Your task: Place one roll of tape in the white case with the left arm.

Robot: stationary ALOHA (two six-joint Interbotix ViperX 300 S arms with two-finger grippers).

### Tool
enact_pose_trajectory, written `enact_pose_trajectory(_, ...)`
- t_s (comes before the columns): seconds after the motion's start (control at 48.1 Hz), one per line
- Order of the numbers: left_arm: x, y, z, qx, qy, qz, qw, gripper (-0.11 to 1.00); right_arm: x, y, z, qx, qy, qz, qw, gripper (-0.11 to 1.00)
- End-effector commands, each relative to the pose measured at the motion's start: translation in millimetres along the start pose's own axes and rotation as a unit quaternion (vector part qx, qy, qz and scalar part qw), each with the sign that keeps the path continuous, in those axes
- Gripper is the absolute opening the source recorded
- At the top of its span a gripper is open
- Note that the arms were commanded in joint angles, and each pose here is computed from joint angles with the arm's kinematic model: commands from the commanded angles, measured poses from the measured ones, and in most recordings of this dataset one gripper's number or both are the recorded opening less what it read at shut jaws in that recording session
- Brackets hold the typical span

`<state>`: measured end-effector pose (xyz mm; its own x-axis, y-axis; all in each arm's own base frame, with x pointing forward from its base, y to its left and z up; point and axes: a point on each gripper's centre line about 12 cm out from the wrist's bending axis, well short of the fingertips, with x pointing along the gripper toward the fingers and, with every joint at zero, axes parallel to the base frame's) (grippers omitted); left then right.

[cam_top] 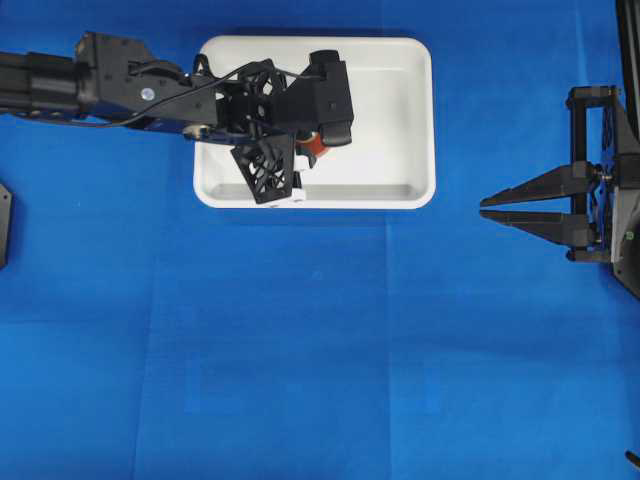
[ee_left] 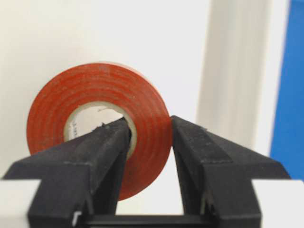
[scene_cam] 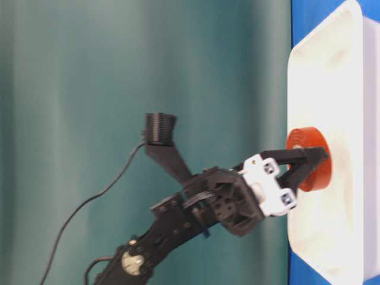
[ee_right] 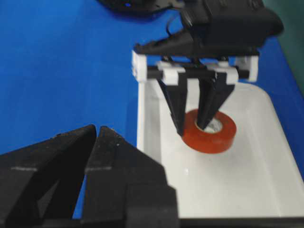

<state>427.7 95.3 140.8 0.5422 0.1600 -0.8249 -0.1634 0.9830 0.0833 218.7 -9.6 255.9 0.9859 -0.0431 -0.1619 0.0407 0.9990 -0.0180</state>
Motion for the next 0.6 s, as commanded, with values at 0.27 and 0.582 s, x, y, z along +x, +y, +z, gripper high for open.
enact_pose_trajectory(0.27, 12.1, 2.3, -2.6, -0.004, -0.015, 0.000, 0.9999, 0.44, 1.3, -0.1, 3.5, 0.002, -0.003, 0.000, 1.0000, -0.11)
enact_pose_trajectory(0.582, -28.2, 1.0, 7.9, -0.015, -0.052, -0.003, 0.9985, 0.74, 1.0, -0.1, 3.5, 0.001, -0.002, 0.000, 1.0000, -0.11)
